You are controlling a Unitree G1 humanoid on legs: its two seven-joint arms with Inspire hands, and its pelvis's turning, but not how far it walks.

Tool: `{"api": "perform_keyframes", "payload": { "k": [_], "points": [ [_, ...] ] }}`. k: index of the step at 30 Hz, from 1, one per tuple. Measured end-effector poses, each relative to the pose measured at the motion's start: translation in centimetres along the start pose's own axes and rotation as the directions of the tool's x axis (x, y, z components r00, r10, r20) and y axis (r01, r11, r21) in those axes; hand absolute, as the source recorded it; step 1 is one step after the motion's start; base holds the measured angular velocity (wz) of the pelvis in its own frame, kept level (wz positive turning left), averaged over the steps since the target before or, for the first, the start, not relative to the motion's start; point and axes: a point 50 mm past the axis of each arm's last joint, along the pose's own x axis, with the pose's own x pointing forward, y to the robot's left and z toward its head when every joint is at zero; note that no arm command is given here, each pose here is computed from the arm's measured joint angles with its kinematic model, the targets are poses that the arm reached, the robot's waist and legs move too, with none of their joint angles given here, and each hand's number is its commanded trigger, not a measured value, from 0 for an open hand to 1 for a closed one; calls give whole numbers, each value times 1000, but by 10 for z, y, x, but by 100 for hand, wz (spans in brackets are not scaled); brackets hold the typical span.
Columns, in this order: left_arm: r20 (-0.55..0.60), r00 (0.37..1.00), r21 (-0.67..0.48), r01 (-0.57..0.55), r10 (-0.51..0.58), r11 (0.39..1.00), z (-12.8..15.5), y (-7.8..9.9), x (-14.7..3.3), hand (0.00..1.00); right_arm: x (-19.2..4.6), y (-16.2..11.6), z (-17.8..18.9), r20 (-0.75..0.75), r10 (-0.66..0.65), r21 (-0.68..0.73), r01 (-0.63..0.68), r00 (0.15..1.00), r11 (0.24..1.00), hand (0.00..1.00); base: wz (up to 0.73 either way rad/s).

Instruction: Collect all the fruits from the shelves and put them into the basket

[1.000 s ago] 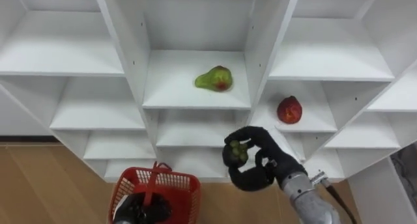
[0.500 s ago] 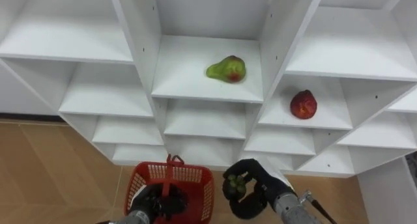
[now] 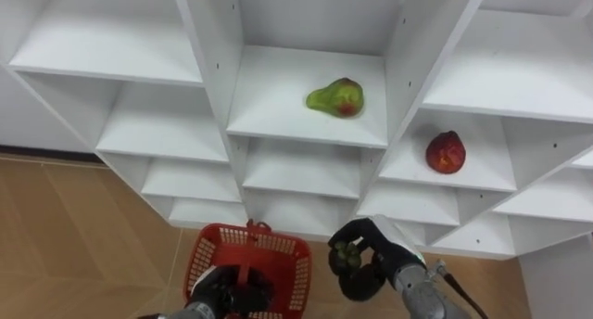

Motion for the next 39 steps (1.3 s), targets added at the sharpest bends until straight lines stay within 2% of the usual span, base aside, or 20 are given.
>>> {"api": "perform_keyframes", "payload": {
  "k": [18, 28, 39],
  "points": [
    [29, 999, 38, 42, -43, 998, 12, -9, 3, 100, 8, -3, 15, 45, -19, -16, 19, 999, 1000, 100, 0],
    [29, 998, 50, 53, -55, 997, 12, -11, 4, 100, 11, 5, 30, 94, 23, -46, -19, 995, 999, 100, 0],
    [18, 998, 48, 52, -53, 997, 10, -11, 4, 100, 11, 9, 23, 62, 37, -52, -34, 997, 998, 100, 1]
  ]
}}
